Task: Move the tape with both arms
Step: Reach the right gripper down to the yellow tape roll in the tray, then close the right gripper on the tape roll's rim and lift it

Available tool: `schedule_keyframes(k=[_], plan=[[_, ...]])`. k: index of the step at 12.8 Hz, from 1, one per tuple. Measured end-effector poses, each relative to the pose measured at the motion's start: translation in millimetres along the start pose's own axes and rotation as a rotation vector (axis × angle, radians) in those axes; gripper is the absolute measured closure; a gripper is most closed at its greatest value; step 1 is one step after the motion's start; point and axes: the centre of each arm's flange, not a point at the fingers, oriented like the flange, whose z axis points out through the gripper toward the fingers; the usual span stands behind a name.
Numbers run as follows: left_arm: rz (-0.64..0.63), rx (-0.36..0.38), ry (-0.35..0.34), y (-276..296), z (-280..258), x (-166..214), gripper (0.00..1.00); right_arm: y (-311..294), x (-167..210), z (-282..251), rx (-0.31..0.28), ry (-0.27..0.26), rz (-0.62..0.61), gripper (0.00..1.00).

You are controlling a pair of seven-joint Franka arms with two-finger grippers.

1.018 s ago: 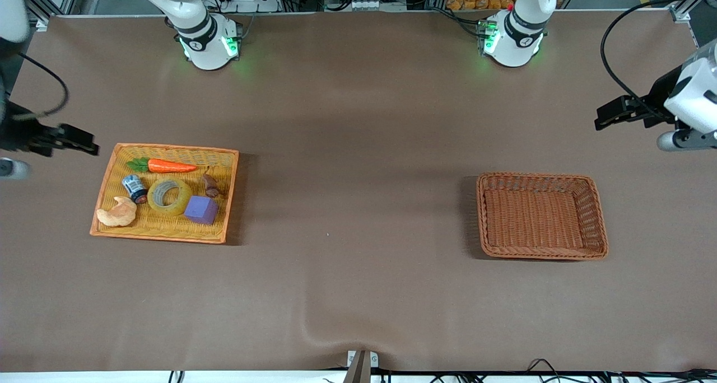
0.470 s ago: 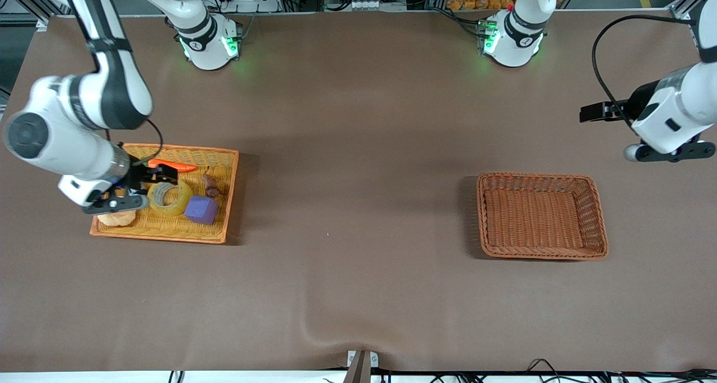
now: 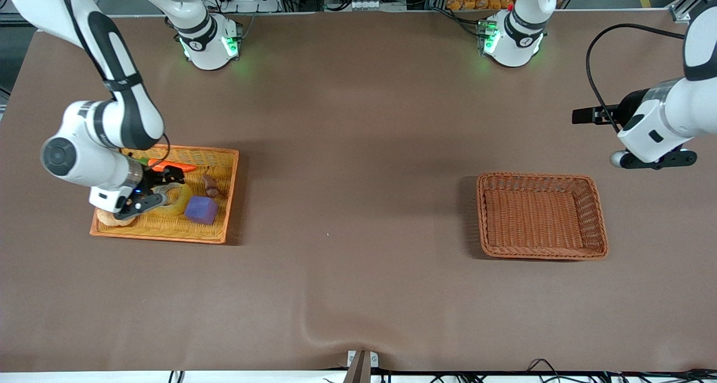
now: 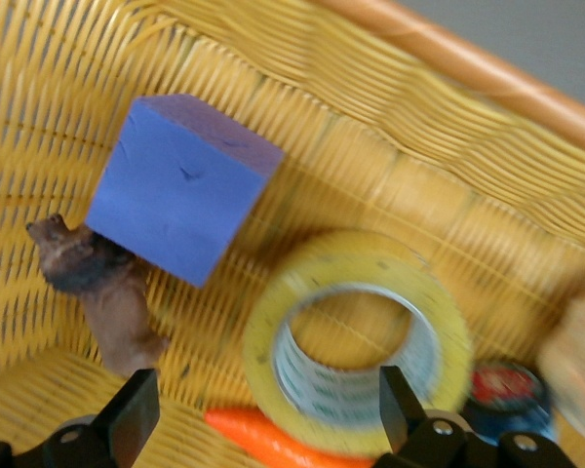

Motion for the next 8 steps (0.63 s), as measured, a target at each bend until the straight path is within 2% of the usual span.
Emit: schedule_keyframes(k=[2, 5, 7, 8], plan=[[-0.004, -0.002, 0.060, -3, -25, -6, 0.00, -12, 2, 28, -0.011, 0.010, -0.081, 0.00], [-0.004, -0.011, 0.167, -3, -53, -8, 0.00, 3, -4, 48, -0.013, 0.010, -0.151, 0.00], [-0.006, -0.021, 0.249, -3, -66, -3, 0.00, 11, -8, 51, -0.010, 0.007, -0.157, 0.07], [-0.007, -0.025, 0.287, -4, -70, 0, 0.00, 11, -8, 52, -0.010, 0.006, -0.159, 0.19]])
